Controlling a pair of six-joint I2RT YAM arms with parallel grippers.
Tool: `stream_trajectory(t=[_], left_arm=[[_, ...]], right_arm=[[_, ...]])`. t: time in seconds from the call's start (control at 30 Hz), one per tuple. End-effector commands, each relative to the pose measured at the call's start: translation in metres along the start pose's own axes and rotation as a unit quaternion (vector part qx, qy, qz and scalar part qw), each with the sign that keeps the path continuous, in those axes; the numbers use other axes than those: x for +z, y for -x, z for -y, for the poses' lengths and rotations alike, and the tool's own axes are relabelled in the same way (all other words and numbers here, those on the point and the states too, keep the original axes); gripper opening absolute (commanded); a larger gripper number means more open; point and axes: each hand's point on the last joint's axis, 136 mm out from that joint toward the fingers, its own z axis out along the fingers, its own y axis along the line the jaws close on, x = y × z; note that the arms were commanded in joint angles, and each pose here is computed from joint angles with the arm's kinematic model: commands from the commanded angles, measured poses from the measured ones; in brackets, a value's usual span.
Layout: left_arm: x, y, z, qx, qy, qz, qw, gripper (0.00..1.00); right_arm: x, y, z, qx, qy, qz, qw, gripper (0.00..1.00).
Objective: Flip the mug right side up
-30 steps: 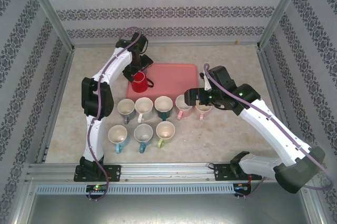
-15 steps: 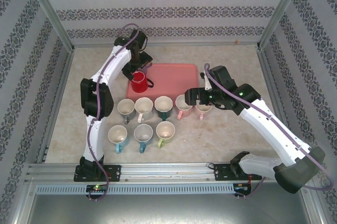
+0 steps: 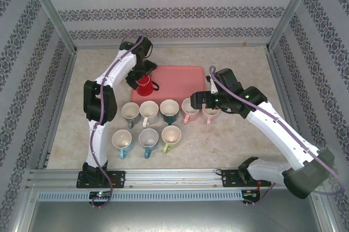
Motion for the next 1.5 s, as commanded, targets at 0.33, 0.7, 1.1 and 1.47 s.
stream_trajectory(t=[0.33, 0.7, 1.1, 1.47], left_arm=[[0.018, 0.002, -0.001, -0.014, 0.008, -0.002, 1.000, 1.00], [0.038, 0.011, -0.012, -0.022, 0.024, 0.001, 0.999, 0.94], [0.058, 0.018, -0.017, -0.018, 0.028, -0.003, 0.999, 0.90], [0.038, 0.018, -0.014, -0.010, -0.009, -0.002, 1.000, 0.67]], right_arm=[[0.006, -0.002, 0.006, -0.007, -0.009, -0.007, 1.000, 0.98], [0.008, -0.006, 0.009, -0.007, -0.011, -0.014, 1.000, 0.98], [0.006, -0.010, 0.010, -0.005, -0.012, -0.017, 1.000, 0.98], [-0.004, -0.007, 0.006, 0.005, -0.003, -0.001, 1.000, 0.98]])
